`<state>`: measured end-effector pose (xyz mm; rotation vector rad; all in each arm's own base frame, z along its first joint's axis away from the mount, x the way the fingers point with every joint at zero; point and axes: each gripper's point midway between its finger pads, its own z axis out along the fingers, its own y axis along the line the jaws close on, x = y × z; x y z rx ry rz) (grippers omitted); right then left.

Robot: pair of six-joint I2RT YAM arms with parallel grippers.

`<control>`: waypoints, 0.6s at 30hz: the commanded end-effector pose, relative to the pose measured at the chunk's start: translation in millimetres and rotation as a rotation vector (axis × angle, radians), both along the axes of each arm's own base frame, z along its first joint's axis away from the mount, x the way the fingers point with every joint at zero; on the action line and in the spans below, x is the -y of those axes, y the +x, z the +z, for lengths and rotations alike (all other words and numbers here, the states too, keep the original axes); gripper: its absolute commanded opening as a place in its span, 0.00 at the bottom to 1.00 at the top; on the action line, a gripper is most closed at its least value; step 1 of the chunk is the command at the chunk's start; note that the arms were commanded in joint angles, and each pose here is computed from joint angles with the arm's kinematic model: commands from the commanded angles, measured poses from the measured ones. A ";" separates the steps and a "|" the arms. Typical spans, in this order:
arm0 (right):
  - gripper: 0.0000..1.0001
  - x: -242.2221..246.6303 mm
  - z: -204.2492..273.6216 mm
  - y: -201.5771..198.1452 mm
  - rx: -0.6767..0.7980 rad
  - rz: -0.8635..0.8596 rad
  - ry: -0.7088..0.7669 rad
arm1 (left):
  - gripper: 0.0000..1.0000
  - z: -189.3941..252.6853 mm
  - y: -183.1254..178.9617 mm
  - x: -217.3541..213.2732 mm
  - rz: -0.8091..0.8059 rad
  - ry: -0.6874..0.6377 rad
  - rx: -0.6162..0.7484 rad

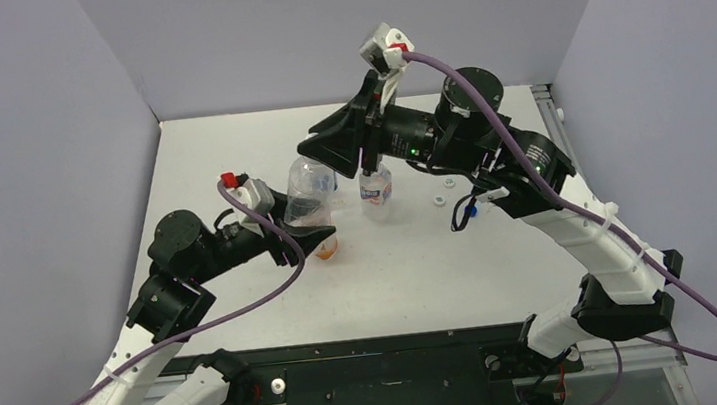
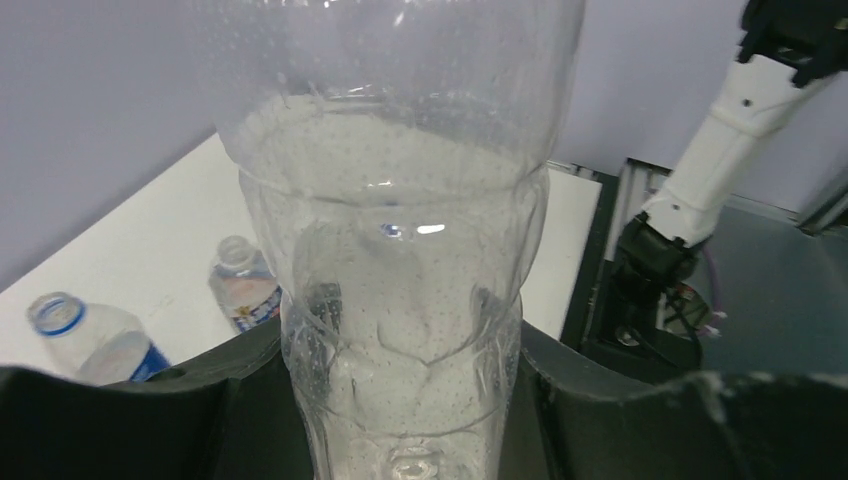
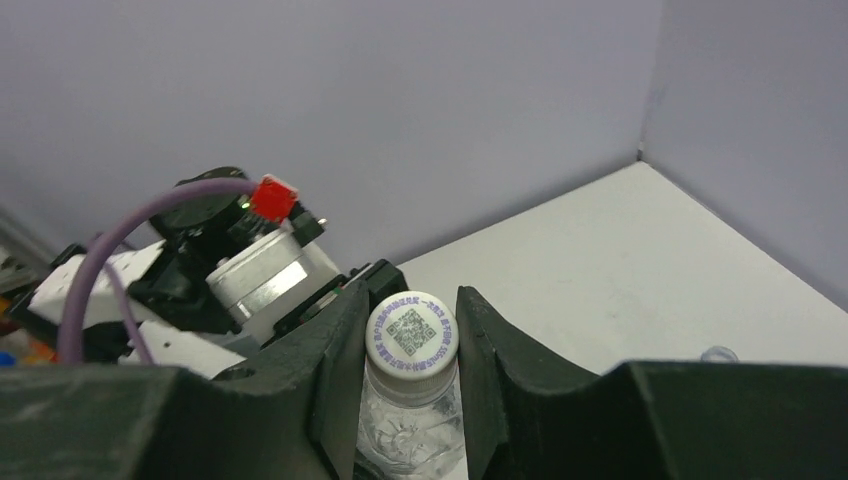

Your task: Unscrew the bottle caps

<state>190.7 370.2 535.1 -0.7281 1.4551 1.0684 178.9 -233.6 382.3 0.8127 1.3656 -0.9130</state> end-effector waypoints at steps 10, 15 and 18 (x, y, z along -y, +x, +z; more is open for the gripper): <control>0.10 32.8 14.4 -100.5 0.210 0.570 0.048 | 0.00 53.5 -94.4 15.7 -0.511 -0.115 0.016; 0.78 48.5 27.4 -24.1 0.143 0.090 0.105 | 0.00 39.5 -60.2 15.0 -0.330 -0.077 0.051; 0.80 58.9 27.2 11.7 0.057 -0.130 0.142 | 0.00 25.9 -29.6 10.3 -0.177 -0.024 0.113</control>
